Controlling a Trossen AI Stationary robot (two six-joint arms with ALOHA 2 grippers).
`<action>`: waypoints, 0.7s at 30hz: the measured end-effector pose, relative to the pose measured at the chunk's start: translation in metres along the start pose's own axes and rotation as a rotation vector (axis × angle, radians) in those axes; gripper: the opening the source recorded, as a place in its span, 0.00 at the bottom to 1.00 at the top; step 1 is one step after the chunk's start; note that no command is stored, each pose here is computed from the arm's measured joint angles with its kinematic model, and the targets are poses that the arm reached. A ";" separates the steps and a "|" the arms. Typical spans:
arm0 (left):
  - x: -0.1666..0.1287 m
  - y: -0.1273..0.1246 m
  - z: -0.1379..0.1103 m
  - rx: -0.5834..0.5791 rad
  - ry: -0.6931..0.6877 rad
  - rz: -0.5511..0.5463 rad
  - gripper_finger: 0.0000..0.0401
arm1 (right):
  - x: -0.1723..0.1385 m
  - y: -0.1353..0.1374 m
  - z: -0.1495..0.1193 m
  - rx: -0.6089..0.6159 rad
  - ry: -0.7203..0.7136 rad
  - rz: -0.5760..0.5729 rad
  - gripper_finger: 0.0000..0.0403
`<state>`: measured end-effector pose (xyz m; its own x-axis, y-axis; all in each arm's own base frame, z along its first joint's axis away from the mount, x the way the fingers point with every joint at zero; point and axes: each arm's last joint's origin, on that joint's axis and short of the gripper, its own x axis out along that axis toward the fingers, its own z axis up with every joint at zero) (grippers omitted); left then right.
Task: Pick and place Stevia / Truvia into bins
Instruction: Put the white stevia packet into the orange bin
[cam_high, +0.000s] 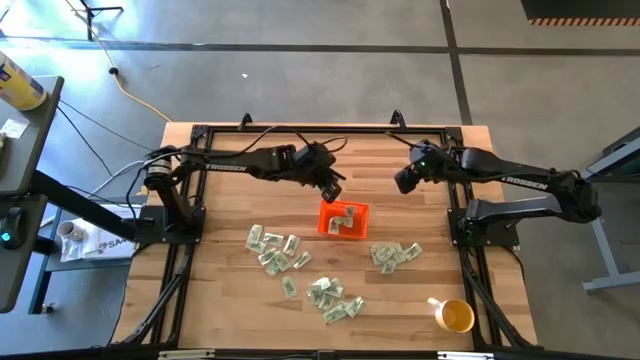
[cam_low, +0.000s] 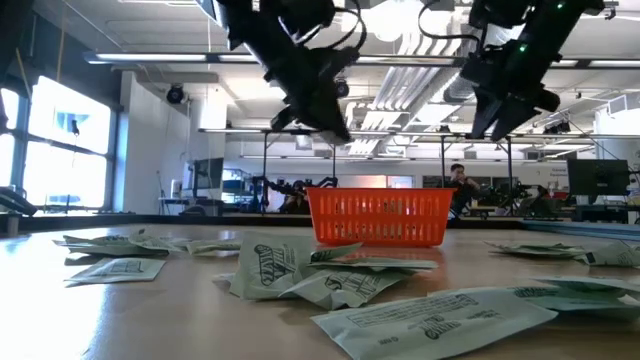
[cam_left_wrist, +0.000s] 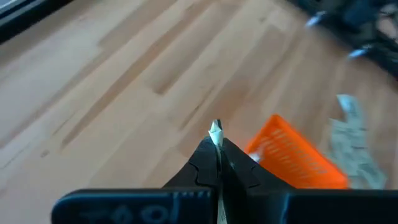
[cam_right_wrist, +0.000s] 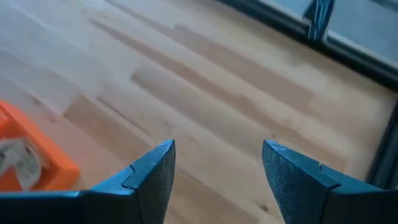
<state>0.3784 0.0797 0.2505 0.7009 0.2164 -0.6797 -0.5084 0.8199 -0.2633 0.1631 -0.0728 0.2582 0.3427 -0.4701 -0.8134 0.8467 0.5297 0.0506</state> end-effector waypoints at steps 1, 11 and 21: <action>0.000 -0.001 0.001 0.004 0.000 -0.025 0.09 | 0.000 0.000 -0.002 -0.003 0.016 -0.001 0.57; 0.037 -0.022 -0.030 0.052 0.163 -0.177 0.11 | -0.002 0.021 -0.018 -0.215 0.100 0.097 0.57; 0.059 -0.024 -0.054 0.089 0.237 -0.062 0.33 | 0.006 0.049 -0.043 -0.426 0.259 0.153 0.58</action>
<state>0.4049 0.0444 0.1796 0.5870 0.0422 -0.8085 -0.4145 0.8735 -0.2554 0.1893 -0.0191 0.2314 0.2920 -0.2032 -0.9346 0.5356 0.8443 -0.0163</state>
